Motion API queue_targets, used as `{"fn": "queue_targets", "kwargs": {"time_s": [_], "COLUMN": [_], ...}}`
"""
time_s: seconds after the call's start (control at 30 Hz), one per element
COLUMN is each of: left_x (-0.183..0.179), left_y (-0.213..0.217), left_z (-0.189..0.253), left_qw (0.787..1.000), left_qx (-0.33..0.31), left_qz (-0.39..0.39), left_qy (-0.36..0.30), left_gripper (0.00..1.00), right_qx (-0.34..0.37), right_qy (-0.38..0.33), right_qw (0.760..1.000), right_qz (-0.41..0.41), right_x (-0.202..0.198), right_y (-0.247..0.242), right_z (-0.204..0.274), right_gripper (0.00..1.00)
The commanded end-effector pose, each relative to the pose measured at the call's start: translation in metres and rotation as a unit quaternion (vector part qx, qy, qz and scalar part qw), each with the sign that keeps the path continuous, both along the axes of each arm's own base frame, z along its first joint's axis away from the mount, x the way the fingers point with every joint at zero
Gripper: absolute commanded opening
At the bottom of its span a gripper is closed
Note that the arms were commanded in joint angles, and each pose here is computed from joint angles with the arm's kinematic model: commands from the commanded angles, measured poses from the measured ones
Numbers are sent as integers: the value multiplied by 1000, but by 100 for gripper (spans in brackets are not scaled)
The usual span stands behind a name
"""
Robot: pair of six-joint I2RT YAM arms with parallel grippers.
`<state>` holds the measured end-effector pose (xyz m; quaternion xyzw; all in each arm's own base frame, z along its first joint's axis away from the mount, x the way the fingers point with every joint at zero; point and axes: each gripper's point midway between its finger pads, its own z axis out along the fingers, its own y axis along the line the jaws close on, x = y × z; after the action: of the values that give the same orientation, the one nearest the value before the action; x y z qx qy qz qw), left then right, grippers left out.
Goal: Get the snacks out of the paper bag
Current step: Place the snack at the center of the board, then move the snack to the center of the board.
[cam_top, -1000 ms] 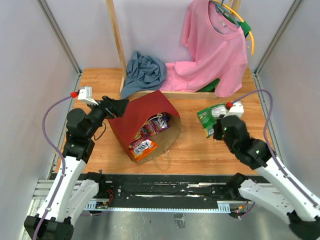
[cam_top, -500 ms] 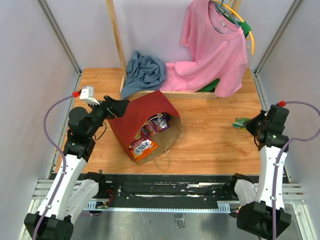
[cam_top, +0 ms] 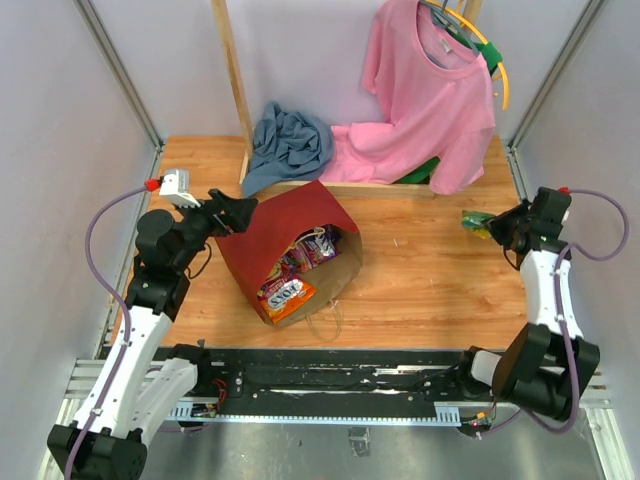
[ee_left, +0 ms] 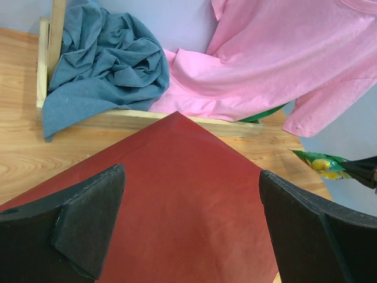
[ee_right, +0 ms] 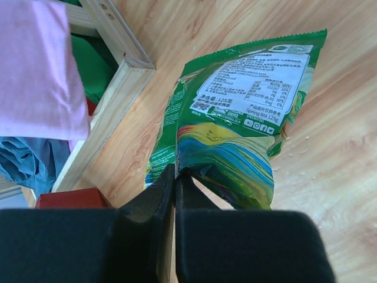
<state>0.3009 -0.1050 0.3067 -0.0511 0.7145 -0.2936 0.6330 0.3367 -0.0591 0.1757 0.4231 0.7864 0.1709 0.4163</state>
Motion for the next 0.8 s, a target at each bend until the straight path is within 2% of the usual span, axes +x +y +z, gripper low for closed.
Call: {"fn": "queue_targets", "kwargs": {"time_s": [0.0, 0.03, 0.07, 0.1, 0.13, 0.2, 0.27, 0.37, 0.53, 0.67, 0.77], "left_x": [-2, -2, -2, -2, -2, -2, -3, -3, -3, -4, -7], "left_y": [4, 3, 2, 1, 0, 0, -1, -3, -8, -4, 2], "left_z": [18, 18, 19, 18, 18, 18, 19, 19, 16, 15, 14], "left_qw": [1000, 1000, 1000, 1000, 1000, 1000, 1000, 1000, 999, 1000, 1000], "left_qx": [9, 8, 7, 6, 6, 6, 4, -2, -17, -9, 5], "left_qz": [7, 6, 4, 1, -2, -4, -5, -9, -21, -14, 1], "left_qy": [-25, -25, -26, -25, -25, -24, -26, -28, -27, -25, -24], "left_gripper": [100, 100, 100, 99, 100, 100, 100, 100, 100, 100, 100], "right_qx": [6, 14, 21, 30, 36, 46, 51, 33, -22, -1, 27], "right_qy": [-48, -43, -36, -26, -18, 1, 3, -21, -15, 27, 51], "right_qw": [998, 998, 998, 997, 997, 996, 996, 998, 1000, 999, 998], "right_qz": [41, 47, 54, 59, 67, 74, 77, 58, -15, -19, -9], "right_x": [25, 24, 21, 16, 11, -2, -15, -29, -32, -18, -4], "right_y": [3, 6, 10, 14, 18, 25, 33, 35, 4, -3, -2], "right_z": [1, -13, -26, -39, -49, -63, -63, -47, -40, -61, -80], "right_gripper": [1, 9, 30, 59, 70, 85, 94, 93, 76, 61, 56]}}
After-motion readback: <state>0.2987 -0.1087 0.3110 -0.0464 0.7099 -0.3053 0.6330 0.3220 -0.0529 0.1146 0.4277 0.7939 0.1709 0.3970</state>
